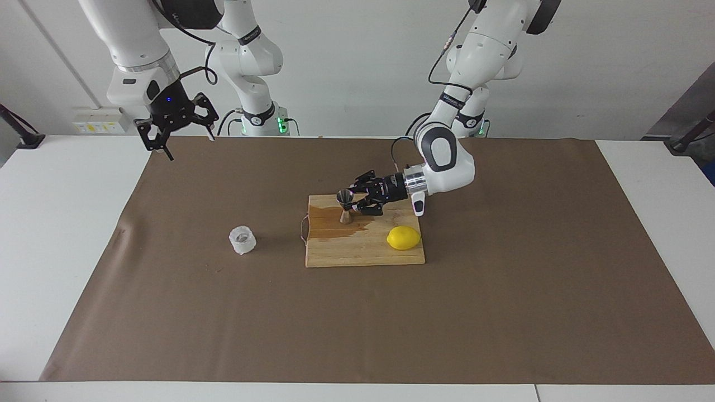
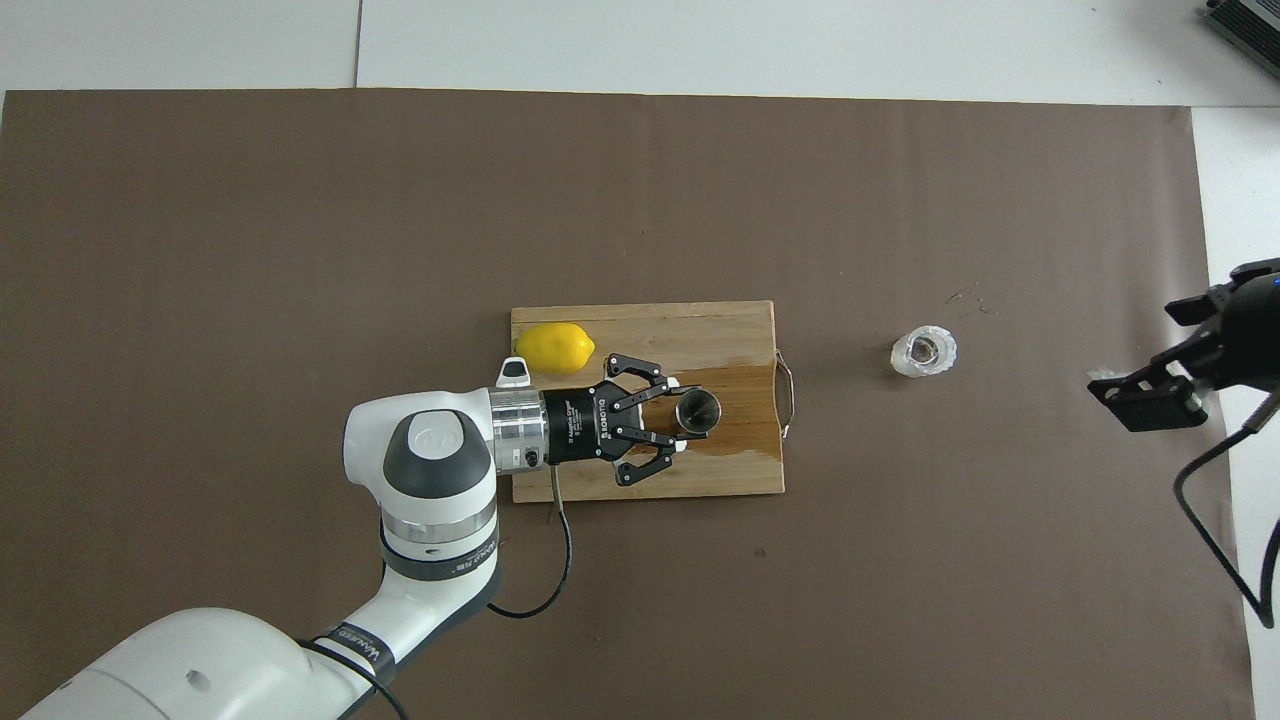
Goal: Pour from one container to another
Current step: 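Withdraw the left gripper while the right gripper reaches the white cup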
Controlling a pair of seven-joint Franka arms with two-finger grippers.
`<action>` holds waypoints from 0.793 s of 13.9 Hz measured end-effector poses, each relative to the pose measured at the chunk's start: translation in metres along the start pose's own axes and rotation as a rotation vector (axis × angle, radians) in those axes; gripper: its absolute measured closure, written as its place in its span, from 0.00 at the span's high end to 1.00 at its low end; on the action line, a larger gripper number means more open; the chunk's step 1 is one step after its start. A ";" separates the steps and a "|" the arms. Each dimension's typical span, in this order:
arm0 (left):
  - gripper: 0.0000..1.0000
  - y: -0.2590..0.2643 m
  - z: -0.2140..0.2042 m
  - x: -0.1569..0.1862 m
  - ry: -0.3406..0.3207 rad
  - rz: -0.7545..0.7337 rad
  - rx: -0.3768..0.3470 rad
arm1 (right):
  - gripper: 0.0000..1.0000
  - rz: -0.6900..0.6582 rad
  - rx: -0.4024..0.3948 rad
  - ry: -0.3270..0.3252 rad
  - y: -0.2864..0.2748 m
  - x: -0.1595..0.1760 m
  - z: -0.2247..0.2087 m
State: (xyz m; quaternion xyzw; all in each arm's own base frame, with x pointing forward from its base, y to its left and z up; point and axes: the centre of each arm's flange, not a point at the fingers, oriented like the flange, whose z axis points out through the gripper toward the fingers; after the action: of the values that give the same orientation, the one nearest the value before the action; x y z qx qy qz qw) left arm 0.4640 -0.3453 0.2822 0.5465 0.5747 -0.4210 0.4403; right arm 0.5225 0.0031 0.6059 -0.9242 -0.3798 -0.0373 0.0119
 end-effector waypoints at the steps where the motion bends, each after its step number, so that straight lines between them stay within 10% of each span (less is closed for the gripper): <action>1: 0.48 0.000 0.000 0.000 0.000 0.000 0.000 | 1.00 -0.052 0.015 0.015 0.001 0.000 0.007; 3: 0.55 0.000 0.000 0.000 0.001 0.003 -0.001 | 1.00 -0.150 0.024 0.037 0.008 -0.005 0.021; 7: 0.99 0.007 -0.004 -0.005 -0.004 0.024 -0.014 | 1.00 -0.349 0.098 0.093 0.020 -0.014 0.057; 11: 1.00 0.005 -0.001 -0.021 -0.094 0.011 0.042 | 1.00 -0.571 0.136 0.153 0.043 -0.010 0.112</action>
State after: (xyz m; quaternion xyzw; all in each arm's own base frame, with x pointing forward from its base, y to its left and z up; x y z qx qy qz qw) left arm 0.4695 -0.3497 0.3025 0.5384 0.5414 -0.4555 0.4577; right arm 0.5528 -0.0289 0.4942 -0.7716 -0.6240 -0.0833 0.0913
